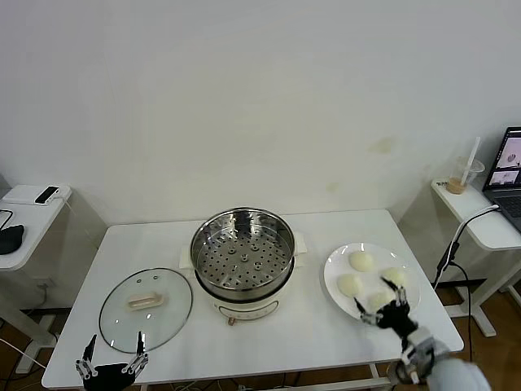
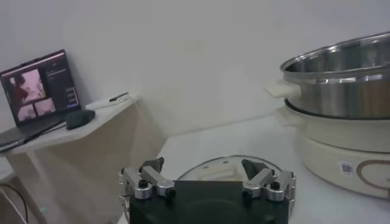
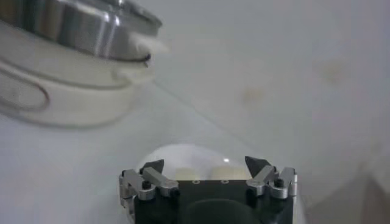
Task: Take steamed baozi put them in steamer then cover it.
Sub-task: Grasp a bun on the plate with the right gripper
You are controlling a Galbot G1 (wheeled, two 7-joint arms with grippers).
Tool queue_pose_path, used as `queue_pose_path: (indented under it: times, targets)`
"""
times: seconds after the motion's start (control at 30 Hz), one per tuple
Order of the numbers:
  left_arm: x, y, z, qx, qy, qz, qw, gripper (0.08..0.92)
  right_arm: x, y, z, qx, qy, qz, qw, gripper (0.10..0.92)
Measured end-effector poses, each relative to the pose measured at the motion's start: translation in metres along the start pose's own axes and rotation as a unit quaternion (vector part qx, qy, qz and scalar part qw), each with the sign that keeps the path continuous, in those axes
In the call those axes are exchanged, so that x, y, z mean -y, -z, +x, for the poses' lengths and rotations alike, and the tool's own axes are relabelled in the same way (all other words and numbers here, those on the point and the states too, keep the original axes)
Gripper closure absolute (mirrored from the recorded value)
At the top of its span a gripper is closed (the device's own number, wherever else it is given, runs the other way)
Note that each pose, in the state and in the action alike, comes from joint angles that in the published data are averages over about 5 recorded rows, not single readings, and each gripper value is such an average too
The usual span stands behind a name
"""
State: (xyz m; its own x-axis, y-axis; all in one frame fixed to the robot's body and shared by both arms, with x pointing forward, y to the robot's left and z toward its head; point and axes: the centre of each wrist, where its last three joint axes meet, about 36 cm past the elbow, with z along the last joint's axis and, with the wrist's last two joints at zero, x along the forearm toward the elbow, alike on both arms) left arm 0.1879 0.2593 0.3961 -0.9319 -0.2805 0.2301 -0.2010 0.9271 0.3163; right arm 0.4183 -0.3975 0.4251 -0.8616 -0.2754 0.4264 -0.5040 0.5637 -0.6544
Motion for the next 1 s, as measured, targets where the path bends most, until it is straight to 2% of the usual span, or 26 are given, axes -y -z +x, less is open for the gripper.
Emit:
queue_pose_path:
  times: [0.23,0.53,0.77,1.0]
  targets:
    - [-0.005,0.0,-0.003,0.001,0.002,-0.011,1.0,0.177,0.082,0.019,-0.041,-0.043,0.069,0.131,0.988,0.2]
    - [-0.013,0.001,-0.008,0.005,0.005,-0.024,1.0,0.177,0.154,0.048,-0.099,-0.096,0.193,0.23,0.949,0.2]
    - [-0.018,0.001,-0.011,0.007,0.01,-0.029,1.0,0.177,0.174,0.058,-0.139,-0.14,0.279,0.258,0.914,0.2]
    - [-0.019,0.001,-0.013,0.004,0.011,-0.028,1.0,0.177,0.171,0.057,-0.17,-0.171,0.325,0.264,0.892,0.2]
